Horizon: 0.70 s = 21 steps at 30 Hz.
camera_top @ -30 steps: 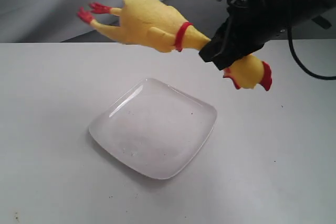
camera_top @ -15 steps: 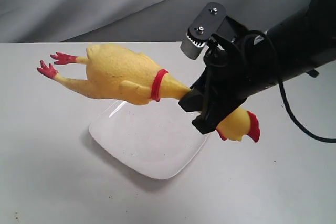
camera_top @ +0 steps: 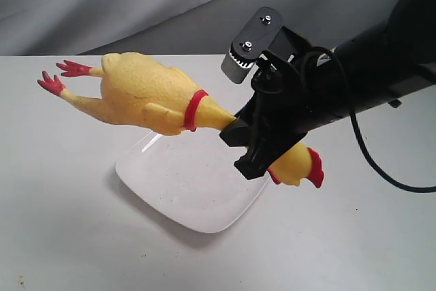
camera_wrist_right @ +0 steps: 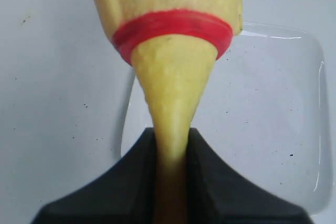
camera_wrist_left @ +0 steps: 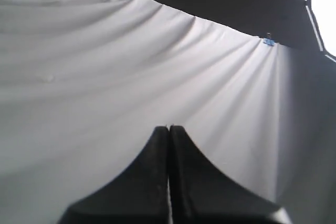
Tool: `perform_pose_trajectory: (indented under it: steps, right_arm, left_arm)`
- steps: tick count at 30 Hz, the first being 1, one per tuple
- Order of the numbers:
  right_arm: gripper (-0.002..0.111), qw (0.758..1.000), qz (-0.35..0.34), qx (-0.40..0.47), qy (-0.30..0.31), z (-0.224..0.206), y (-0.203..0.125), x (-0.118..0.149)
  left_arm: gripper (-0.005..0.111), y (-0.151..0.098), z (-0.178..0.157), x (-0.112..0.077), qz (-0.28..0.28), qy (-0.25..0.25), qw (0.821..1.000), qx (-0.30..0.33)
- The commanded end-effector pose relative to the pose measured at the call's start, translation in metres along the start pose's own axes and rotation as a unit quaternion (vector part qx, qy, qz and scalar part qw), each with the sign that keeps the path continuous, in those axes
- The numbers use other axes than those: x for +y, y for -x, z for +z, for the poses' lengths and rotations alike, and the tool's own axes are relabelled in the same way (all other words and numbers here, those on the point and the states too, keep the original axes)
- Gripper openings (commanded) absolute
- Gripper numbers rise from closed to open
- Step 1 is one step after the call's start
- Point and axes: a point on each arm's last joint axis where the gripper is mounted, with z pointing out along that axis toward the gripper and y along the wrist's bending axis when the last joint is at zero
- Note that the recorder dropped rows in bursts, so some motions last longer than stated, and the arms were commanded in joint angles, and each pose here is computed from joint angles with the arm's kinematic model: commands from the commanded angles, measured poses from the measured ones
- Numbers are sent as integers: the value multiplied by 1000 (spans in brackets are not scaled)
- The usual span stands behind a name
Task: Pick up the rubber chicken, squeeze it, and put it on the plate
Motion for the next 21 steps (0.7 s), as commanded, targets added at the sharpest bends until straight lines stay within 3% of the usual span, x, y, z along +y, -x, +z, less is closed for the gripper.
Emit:
perform_pose_trajectory:
  steps: [1,5,9,14,18,21]
  right_arm:
    - [0,1000,6,-20,-9,-4,4,1]
    - [0,999,6,-26,-18,-4,6,-1]
    - [0,999,9,-32,-22,-4,7,-2]
    - [0,999,11,-39,-31,-4,8,-3]
    - [0,999,11,-39,-31,-4,8,-4]
    - [0,999,11,-39,-31,-4,8,-4]
  left_arm:
    - [0,-5,-1,-5,-67,-28,997,25]
    - [0,-14,-2,-8,-92,-39,992,74]
    - [6,-31,-2,0,-88,11,983,162]
    - [7,-36,1,-7,-93,-32,977,190]
    - [10,-39,3,-8,-199,-17,957,209]
    - [28,-46,4,-9,-257,-10,934,246]
